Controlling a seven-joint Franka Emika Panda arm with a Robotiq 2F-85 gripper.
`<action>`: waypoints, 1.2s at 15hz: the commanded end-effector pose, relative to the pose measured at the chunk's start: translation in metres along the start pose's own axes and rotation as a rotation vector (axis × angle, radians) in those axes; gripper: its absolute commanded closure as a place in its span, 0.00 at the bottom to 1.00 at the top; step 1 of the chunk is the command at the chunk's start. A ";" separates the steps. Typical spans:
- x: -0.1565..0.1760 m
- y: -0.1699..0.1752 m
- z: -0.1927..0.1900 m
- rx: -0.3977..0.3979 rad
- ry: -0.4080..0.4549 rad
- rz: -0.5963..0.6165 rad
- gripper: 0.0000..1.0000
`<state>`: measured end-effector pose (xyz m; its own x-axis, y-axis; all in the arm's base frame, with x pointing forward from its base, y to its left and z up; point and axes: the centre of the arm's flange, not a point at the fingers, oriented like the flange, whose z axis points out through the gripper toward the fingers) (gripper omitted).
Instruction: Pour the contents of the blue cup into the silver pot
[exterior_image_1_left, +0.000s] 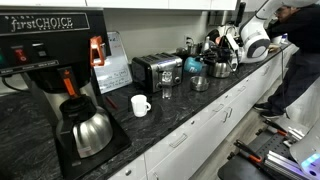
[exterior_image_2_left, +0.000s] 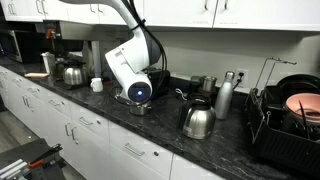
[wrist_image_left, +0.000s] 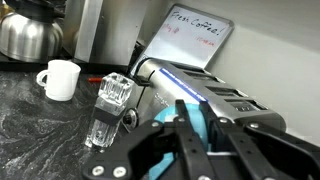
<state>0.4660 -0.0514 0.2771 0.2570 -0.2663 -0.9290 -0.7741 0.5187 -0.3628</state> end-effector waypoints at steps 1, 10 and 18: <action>0.004 -0.007 -0.003 0.058 -0.051 0.048 0.95; 0.013 -0.003 -0.004 0.085 -0.106 0.080 0.95; 0.012 0.004 0.001 -0.052 -0.011 -0.018 0.95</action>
<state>0.4641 -0.0524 0.2598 0.2489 -0.2022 -0.9472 -0.7800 0.5379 -0.3198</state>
